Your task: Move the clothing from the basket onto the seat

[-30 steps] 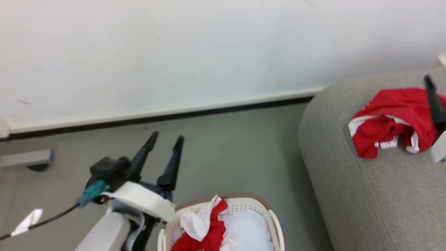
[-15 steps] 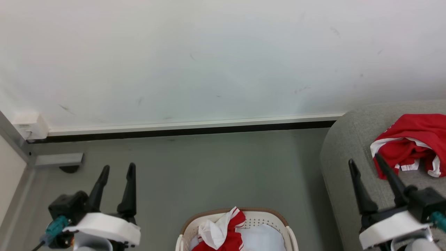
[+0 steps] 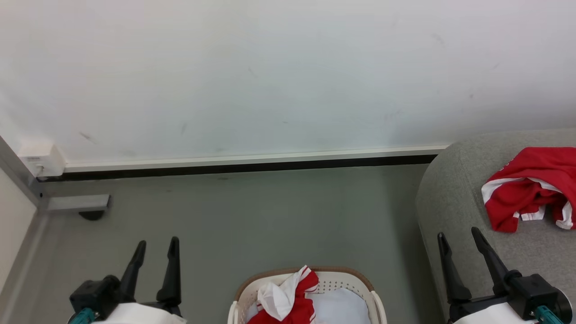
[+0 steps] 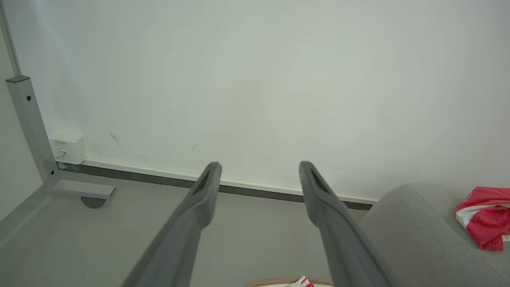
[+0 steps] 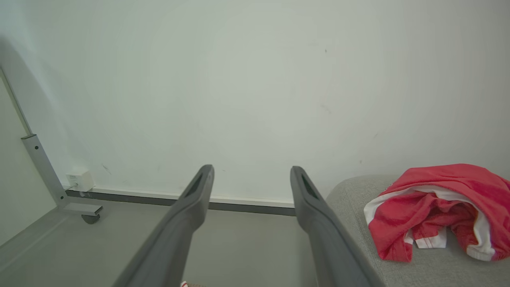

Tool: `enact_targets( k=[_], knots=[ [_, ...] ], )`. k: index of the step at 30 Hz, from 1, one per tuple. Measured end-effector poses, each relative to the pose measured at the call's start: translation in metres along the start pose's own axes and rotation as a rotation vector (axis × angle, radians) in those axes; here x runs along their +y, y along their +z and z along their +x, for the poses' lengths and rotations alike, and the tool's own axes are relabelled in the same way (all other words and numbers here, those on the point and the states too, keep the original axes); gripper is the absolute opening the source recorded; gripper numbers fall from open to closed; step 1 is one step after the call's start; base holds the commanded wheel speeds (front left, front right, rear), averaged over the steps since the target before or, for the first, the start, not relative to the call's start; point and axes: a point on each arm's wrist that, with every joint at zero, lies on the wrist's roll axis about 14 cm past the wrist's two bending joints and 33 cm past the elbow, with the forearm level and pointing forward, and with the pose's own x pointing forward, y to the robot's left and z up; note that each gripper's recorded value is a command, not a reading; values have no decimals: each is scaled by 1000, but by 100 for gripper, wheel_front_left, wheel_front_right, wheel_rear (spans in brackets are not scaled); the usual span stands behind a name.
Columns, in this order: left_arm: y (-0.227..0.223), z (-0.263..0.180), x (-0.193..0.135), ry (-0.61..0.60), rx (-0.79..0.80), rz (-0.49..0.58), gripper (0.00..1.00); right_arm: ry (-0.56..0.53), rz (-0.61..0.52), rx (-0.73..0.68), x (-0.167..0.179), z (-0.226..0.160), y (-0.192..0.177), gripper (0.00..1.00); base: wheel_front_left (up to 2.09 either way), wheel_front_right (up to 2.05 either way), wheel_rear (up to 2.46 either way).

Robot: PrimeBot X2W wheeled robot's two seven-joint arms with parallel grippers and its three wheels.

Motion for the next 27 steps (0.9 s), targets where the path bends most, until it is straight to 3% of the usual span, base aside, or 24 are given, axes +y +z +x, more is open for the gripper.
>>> enact_targets(
  k=[27],
  knots=[
    [-9,7,-8,-32,17,14,100,-3,26,1,5,0,-2,100,0,0,0]
  ],
)
